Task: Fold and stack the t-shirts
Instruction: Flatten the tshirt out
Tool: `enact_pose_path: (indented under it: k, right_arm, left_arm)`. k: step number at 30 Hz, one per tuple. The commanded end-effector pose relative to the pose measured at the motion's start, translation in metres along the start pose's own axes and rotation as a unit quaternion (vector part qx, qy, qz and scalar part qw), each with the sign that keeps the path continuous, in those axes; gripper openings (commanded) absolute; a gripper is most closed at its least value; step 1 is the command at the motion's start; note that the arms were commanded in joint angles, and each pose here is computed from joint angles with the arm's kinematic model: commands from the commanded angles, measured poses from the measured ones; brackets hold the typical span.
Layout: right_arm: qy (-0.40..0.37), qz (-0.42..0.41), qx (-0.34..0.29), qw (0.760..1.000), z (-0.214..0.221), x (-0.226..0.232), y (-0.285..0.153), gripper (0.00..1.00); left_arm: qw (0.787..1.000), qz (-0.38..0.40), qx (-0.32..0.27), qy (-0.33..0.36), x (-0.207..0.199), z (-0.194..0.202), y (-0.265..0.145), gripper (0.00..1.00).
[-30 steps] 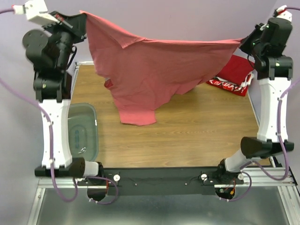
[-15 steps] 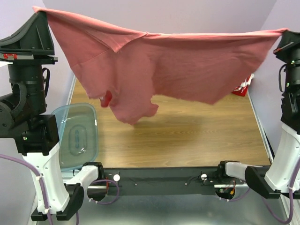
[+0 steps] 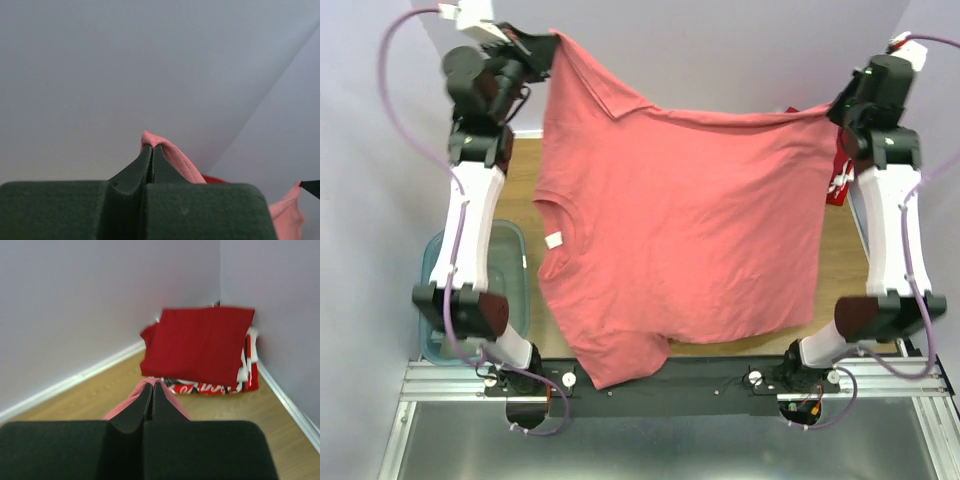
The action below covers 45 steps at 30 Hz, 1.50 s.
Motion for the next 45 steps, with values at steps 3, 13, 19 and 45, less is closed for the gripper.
enact_pose_path:
  k: [3, 13, 19, 45]
  right_arm:
    - [0.009, -0.006, 0.031, 0.999, 0.021, 0.01, 0.041, 0.01]
    - [0.022, -0.036, -0.015, 0.999, -0.015, 0.021, 0.04, 0.0]
    - [0.036, -0.045, -0.048, 0.997, -0.035, 0.012, -0.002, 0.01]
    - [0.066, 0.088, -0.186, 0.976, -0.083, -0.056, -0.137, 0.0]
  left_arm:
    - [0.998, 0.007, 0.057, 0.001, 0.014, 0.027, 0.034, 0.0]
    - [0.999, 0.025, -0.009, 0.04, -0.019, -0.02, 0.031, 0.0]
    - [0.995, 0.035, -0.064, 0.062, -0.053, -0.05, -0.016, 0.0]
    - [0.972, 0.048, -0.202, 0.107, -0.114, -0.102, -0.125, 0.0]
Point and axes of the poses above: each gripper's point midway between its finger pads, its own y axis out along the fingers, its own x axis along the line the jaws close on, z = x × y, the point moved 7 cm from there along -y, back along the fingers, and after that the axes turned 8 degrees about -y, right-handed, at the moved point
